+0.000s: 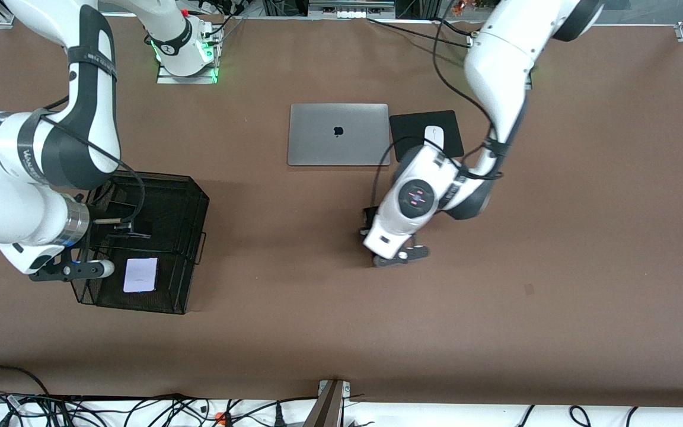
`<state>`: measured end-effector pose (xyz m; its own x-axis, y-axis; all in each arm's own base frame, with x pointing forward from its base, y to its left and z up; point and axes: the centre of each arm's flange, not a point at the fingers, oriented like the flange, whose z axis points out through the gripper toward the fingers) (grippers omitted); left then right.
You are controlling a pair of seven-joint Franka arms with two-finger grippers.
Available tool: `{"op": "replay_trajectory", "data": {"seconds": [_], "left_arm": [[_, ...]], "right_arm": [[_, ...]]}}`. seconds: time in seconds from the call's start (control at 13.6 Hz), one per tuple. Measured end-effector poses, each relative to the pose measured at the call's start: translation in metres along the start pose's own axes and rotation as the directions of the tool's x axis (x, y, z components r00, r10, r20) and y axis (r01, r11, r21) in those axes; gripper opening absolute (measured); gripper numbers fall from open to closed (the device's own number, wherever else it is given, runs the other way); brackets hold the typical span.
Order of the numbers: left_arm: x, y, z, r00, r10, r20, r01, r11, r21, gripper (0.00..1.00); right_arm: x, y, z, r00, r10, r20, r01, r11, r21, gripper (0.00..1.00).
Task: Place phones with both arms
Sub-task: 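Carry the tall black phone to the middle and release it with the left gripper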
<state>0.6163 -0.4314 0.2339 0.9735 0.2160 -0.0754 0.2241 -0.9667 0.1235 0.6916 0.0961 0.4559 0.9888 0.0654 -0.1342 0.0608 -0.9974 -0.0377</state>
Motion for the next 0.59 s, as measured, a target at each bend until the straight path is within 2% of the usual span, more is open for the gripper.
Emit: {"op": "replay_trajectory", "data": {"seconds": [0.22,0.37,0.59], "left_arm": [[-0.038,0.062,0.004,0.994,0.095,-0.055,-0.099,0.993,-0.058,0.79],[-0.069,0.092,0.025,0.985,0.158,-0.073,-0.163,0.985,-0.065,0.79],[-0.092,0.111,0.071,0.965,0.218,-0.148,-0.226,0.973,-0.04,0.79]], "right_arm": [[-0.005,-0.005,0.003,1.0,0.001,0.014,-0.001,1.0,0.008,1.0],[-0.005,-0.004,0.005,1.0,0.004,0.018,-0.004,1.0,0.008,1.0],[-0.005,-0.002,0.008,1.0,0.009,0.025,-0.009,1.0,0.009,1.0]]}}
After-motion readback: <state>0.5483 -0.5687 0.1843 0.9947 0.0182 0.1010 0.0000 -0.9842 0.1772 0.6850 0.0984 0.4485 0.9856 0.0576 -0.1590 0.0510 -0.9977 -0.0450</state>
